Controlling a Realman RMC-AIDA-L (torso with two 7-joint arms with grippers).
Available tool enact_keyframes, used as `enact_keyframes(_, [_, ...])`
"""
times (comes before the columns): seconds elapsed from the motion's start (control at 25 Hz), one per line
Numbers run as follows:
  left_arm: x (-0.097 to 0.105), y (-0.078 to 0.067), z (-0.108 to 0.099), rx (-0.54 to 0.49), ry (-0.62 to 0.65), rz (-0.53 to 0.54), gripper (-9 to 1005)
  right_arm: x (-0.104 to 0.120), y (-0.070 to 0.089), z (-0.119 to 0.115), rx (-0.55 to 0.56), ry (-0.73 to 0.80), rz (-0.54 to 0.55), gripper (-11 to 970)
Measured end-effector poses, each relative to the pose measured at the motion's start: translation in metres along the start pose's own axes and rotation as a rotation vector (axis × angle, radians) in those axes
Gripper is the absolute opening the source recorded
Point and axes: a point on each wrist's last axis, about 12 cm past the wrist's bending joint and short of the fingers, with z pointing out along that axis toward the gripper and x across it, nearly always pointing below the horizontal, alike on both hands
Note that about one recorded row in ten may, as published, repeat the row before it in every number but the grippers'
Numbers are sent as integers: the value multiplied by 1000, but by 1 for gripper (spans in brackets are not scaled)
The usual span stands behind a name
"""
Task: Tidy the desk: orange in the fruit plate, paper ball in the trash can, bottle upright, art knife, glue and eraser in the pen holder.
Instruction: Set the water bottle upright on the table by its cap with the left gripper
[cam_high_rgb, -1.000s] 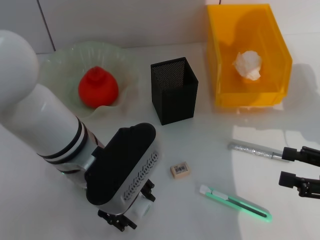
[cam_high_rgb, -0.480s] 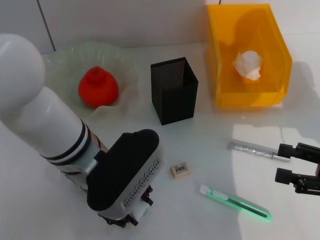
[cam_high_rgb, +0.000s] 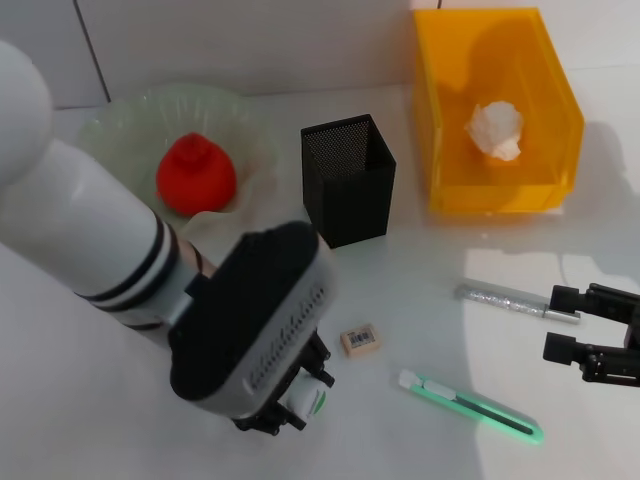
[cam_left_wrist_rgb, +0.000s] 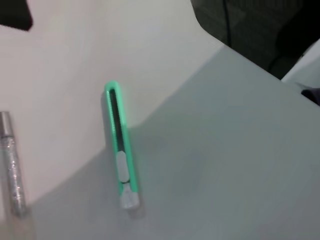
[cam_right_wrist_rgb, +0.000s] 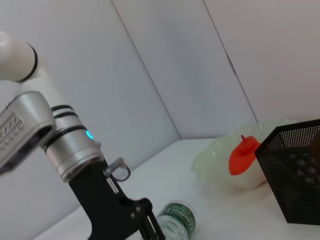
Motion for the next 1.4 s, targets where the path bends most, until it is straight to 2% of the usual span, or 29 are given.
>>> enact_keyframes(0.08, [2, -1, -18, -41, -61, -61, 435, 0, 0, 0, 0, 0, -2, 834])
enact_keyframes(0.2, [6, -3, -26, -73, -83, -92, 435, 0, 0, 1, -1, -1, -6, 834])
enact_keyframes(0.24, [13, -7, -37, -121, -98, -137, 435, 0, -1, 2, -1, -2, -8, 834])
enact_keyframes(0.4, [21, -12, -47, -157, -107, -178, 435, -2, -3, 5, 0, -1, -16, 834])
enact_keyframes(0.44, [27, -19, -59, -197, -126, -220, 435, -3, -3, 5, -2, -2, -17, 834])
enact_keyframes(0.52, [31, -25, -66, -222, -141, -248, 435, -4, -4, 6, -4, -2, -20, 834])
enact_keyframes(0.6, [41, -36, -83, -286, -175, -308, 435, -5, -4, 7, -5, -2, -22, 834])
enact_keyframes(0.76, [46, -42, -91, -322, -196, -336, 435, -7, -6, 10, -9, -2, -29, 834])
enact_keyframes(0.84, [58, -53, -102, -392, -235, -411, 435, -8, -7, 10, -7, -1, -31, 834])
enact_keyframes(1.0, [63, -57, -104, -415, -248, -439, 435, -8, -7, 12, -9, -2, -29, 834])
enact_keyframes(1.08, [72, -67, -111, -481, -301, -497, 435, -8, -7, 12, -9, -2, -29, 834])
enact_keyframes(1.4, [77, -77, -120, -508, -334, -550, 435, -11, -9, 14, -15, -2, -38, 833])
